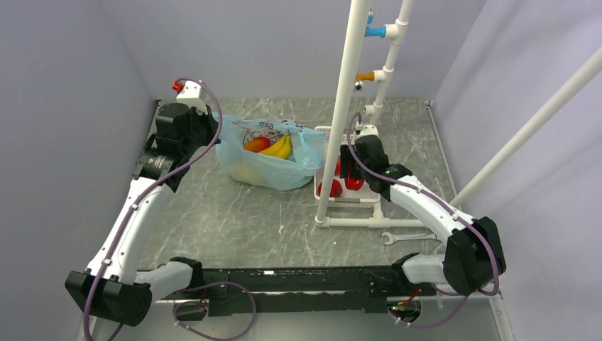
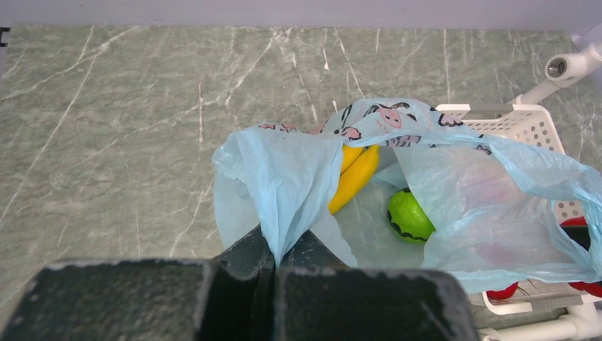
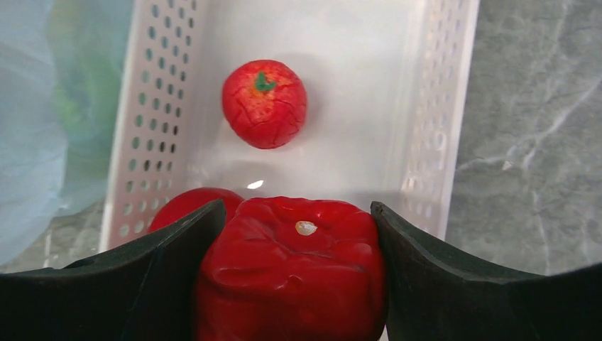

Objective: Take the fake fruits out of the plastic bag
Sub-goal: Place the fake fruit in the bin.

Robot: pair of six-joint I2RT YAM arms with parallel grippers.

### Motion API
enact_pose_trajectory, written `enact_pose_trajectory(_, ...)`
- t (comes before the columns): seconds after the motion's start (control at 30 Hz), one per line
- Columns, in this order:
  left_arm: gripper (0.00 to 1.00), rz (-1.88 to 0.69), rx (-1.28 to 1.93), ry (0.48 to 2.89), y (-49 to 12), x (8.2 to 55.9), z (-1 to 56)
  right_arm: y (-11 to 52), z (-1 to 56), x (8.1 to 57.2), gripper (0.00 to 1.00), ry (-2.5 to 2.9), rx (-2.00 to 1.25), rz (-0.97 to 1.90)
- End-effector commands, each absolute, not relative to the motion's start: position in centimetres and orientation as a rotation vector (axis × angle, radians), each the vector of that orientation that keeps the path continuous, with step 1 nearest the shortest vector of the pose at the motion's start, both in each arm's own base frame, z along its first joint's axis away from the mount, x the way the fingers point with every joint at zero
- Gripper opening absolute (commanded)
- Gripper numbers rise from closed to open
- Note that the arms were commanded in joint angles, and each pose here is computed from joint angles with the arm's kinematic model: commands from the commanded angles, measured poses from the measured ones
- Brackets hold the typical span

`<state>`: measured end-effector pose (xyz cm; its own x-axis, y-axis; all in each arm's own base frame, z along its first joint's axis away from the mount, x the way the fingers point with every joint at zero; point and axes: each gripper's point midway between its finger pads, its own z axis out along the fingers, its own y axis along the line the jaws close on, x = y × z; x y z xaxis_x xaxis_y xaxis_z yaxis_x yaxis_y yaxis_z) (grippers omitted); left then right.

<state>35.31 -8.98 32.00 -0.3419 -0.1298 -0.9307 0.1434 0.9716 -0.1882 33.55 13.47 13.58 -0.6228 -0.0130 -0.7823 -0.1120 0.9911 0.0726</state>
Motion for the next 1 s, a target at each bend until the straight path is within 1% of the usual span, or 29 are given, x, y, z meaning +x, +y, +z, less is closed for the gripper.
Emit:
enact_pose_trajectory(0.0, 0.0, -0.296, -0.013, 1.852, -9.1, 35.9, 33.0, 12.1, 14.2, 34.8, 0.69, 2.226, -0.075, 0.014)
enact_pose_trajectory(0.03, 0.0, -0.296, -0.014, 1.856, -9.1, 35.9, 33.1, 12.2, 14.2, 35.0, 0.77, 2.233, -0.077, 0.005)
enact_pose_trajectory(0.1, 0.0, -0.303, -0.01, 1.86, -9.2, 35.8, 33.3, 12.6, 14.0, 35.3, 0.88, 2.236, -0.088, 0.023)
enact_pose_trajectory(0.13, 0.0, -0.309, -0.007, 1.854, -9.3, 35.7, 33.4, 13.0, 13.9, 35.3, 0.98, 2.235, -0.094, 0.046)
enact_pose_trajectory(0.2, 0.0, -0.32, -0.004, 1.832, -9.5, 35.6, 33.4, 13.7, 13.8, 35.5, 1.0, 2.229, -0.113, 0.095)
enact_pose_trajectory(0.3, 0.0, -0.321, -0.002, 1.85, -9.6, 36.0, 32.5, 14.5, 14.3, 35.7, 1.0, 2.229, -0.118, 0.142)
enact_pose_trajectory(0.4, 0.0, -0.318, 0.004, 1.889, -9.8, 36.0, 32.5, 16.1, 17.1, 36.3, 0.99, 2.139, -0.128, 0.251)
enact_pose_trajectory(0.47, 0.0, -0.33, 0.005, 1.861, -10.0, 36.4, 32.0, 17.2, 20.0, 36.7, 0.94, 2.076, -0.152, 0.324)
enact_pose_trajectory(0.53, 0.0, -0.365, 0.001, 1.881, -10.3, 36.7, 31.6, 18.8, 23.6, 37.3, 0.89, 1.995, -0.203, 0.413)
enact_pose_trajectory(0.63, 0.0, -0.383, 0.032, 1.932, -10.8, 36.5, 31.8, 22.5, 28.4, 36.7, 0.78, 1.847, -0.316, 0.639)
enact_pose_trajectory(0.73, 0.0, -0.384, 0.018, 1.875, -10.7, 37.0, 31.1, 25.4, 32.2, 35.7, 0.75, 1.687, -0.42, 0.823)
enact_pose_trajectory(0.83, 0.0, -0.372, 0.026, 1.948, -10.7, 37.6, 29.7, 26.8, 33.6, 36.9, 0.73, 1.646, -0.464, 0.843)
enact_pose_trajectory(0.97, 0.0, -0.359, 0.024, 1.958, -10.5, 37.9, 29.4, 29.9, 32.9, 37.7, 0.71, 1.665, -0.583, 0.899)
